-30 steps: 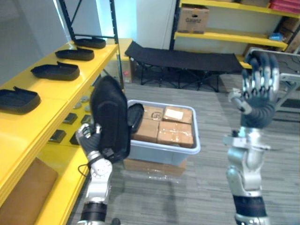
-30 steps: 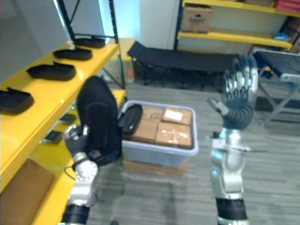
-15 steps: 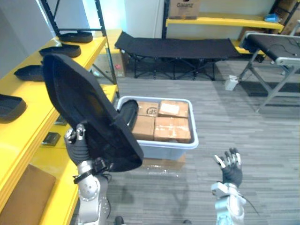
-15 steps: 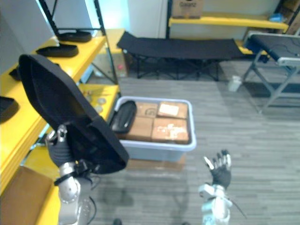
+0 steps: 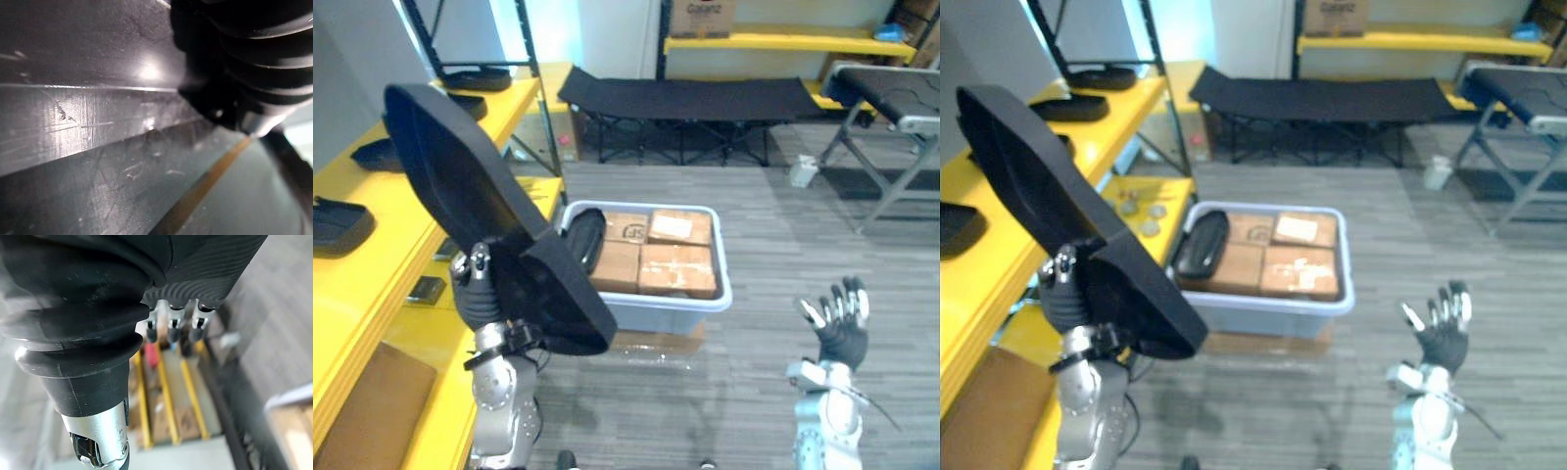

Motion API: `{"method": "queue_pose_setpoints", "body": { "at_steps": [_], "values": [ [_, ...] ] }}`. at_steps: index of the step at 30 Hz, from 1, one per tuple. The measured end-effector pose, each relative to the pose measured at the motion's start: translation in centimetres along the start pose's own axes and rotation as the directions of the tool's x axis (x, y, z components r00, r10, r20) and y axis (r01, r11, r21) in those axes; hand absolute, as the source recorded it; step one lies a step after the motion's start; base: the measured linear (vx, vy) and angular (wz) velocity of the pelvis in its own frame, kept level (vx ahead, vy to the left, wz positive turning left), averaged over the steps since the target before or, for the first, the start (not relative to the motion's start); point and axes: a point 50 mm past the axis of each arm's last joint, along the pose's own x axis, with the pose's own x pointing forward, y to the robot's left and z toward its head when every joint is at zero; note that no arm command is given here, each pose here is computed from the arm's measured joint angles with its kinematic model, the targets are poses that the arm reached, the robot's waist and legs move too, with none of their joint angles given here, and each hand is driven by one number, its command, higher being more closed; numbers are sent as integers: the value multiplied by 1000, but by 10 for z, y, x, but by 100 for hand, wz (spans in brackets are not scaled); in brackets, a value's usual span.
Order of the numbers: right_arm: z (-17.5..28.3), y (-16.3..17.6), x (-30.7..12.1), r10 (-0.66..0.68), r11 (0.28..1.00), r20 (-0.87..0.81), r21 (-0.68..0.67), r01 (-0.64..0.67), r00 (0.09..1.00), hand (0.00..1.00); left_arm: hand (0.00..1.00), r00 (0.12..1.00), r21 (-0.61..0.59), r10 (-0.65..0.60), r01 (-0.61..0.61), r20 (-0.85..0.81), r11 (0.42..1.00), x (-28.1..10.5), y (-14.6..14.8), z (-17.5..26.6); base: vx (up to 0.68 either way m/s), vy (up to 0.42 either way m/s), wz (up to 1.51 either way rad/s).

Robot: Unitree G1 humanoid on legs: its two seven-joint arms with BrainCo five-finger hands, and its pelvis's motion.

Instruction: Walk over and take plastic housings, then place them on the shelf

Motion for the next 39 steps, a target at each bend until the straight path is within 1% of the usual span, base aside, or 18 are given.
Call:
{"method": "queue_pose_setpoints", "body": {
  "at_steps": [2,4,5,7,8,13,14,16,19,24,30,31,32,34,36,39],
  "values": [
    [0,21,6,78,997,9,22,-78,997,0,100,997,62,33,-38,73,997,1,10,15,11,-26,56],
    [-2,38,10,132,991,2,25,-132,991,0,100,991,95,61,-73,119,993,2,18,25,23,-27,60],
    [-7,53,14,181,983,-13,33,-181,983,0,100,983,115,97,-116,157,987,1,28,34,17,-27,55],
    [-10,67,16,226,973,-25,46,-224,974,0,100,975,136,127,-153,184,979,1,38,41,29,-28,62],
    [-13,79,17,267,963,-31,40,-265,963,0,100,967,155,158,-190,198,969,-1,47,45,31,-13,62],
    [-15,99,20,335,942,-38,29,-334,941,0,100,952,217,236,-276,194,936,-13,69,49,3,3,42],
    [-15,99,21,337,941,-38,28,-336,941,0,100,950,222,245,-286,194,932,-14,71,49,-47,-4,16],
    [-16,100,22,341,940,-45,23,-340,939,0,100,928,235,316,-357,197,904,-22,82,50,-57,-8,7],
    [-19,95,22,359,933,-74,-2,-360,931,0,100,915,220,360,-395,181,892,-27,89,50,-80,-21,17],
    [-21,74,15,338,938,-110,-41,-344,935,0,100,933,191,314,-345,175,919,-24,79,49,-52,12,72],
    [-18,70,16,361,928,-89,-65,-367,928,0,100,954,179,254,-281,161,943,-22,70,46,-10,74,42],
    [-17,70,16,366,927,-79,-64,-371,927,0,100,960,185,225,-254,164,949,-21,67,46,-93,14,56],
    [-14,71,16,377,923,-50,-62,-380,925,0,100,971,190,149,-185,188,964,-14,59,48,-108,-9,64],
    [-10,71,16,399,914,-25,-67,-400,917,0,100,974,191,66,-108,217,976,-5,49,49,-141,-57,56],
    [-9,71,16,428,901,-20,-73,-428,904,0,100,970,196,28,-77,240,978,1,44,49,-102,-70,20],
    [-7,66,18,442,893,-18,-85,-442,897,0,100,967,173,0,-46,256,984,5,34,49,-23,-40,16]
  ]
}}
